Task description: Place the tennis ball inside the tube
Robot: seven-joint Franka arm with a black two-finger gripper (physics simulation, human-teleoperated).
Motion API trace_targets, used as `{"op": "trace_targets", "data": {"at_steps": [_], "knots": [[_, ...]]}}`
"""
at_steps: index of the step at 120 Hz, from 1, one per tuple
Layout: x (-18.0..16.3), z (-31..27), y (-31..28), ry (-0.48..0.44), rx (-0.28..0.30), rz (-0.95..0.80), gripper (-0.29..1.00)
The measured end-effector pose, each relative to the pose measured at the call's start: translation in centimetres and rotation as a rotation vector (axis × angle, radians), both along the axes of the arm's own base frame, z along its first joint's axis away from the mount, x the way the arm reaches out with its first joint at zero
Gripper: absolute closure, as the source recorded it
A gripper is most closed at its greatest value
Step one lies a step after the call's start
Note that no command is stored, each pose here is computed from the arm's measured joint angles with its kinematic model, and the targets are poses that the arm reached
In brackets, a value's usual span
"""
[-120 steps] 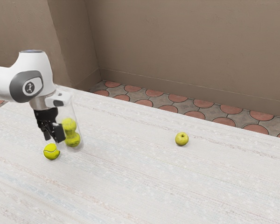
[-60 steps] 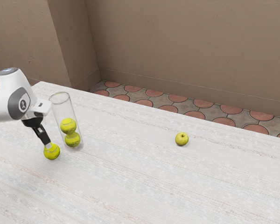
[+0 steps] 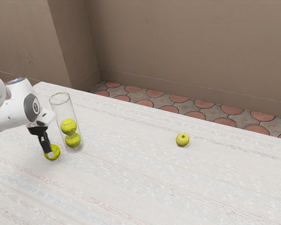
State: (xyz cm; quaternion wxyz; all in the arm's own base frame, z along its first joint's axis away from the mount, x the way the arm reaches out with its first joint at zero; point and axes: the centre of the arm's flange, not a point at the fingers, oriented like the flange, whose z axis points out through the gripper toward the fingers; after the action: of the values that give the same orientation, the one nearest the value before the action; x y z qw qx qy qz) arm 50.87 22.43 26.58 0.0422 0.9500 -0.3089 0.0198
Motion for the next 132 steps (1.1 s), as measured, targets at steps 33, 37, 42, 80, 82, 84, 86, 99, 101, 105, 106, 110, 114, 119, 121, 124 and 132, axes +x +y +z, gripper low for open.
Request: {"op": "trace_targets", "data": {"at_steps": [33, 37, 42, 80, 82, 84, 86, 99, 101, 105, 106, 110, 114, 119, 121, 124, 132], "knots": [[0.6, -2.4, -0.6, -0.01, -0.045, -0.107, 0.03], [0.6, -2.4, -0.7, -0.014, -0.049, -0.118, 0.04], [0.6, -2.4, -0.7, -0.019, -0.052, -0.131, 0.07], [-0.2, -2.1, 0.5, -0.041, -0.062, -0.197, 0.2], [-0.2, -2.1, 0.5, -0.042, -0.063, -0.2, 0.2], [-0.2, -2.1, 0.5, -0.042, -0.063, -0.204, 0.19], [-0.2, -2.2, 0.5, -0.041, -0.064, -0.207, 0.19], [-0.6, -2.4, 0.5, -0.037, -0.069, -0.225, 0.17], [-0.6, -2.4, 0.6, -0.037, -0.069, -0.227, 0.17], [-0.7, -2.4, 0.7, -0.038, -0.07, -0.23, 0.16], [-0.7, -2.4, 0.7, -0.038, -0.07, -0.231, 0.17], [-0.9, -2.3, 0.8, -0.04, -0.072, -0.234, 0.19], [-0.9, -2.2, 0.8, -0.044, -0.073, -0.238, 0.21], [-0.9, -2.0, 0.9, -0.048, -0.074, -0.243, 0.24], [-0.9, -2.0, 0.9, -0.05, -0.073, -0.245, 0.26], [-0.9, -1.9, 0.8, -0.051, -0.073, -0.249, 0.27], [-0.8, -1.8, 0.8, -0.056, -0.072, -0.259, 0.31]]}}
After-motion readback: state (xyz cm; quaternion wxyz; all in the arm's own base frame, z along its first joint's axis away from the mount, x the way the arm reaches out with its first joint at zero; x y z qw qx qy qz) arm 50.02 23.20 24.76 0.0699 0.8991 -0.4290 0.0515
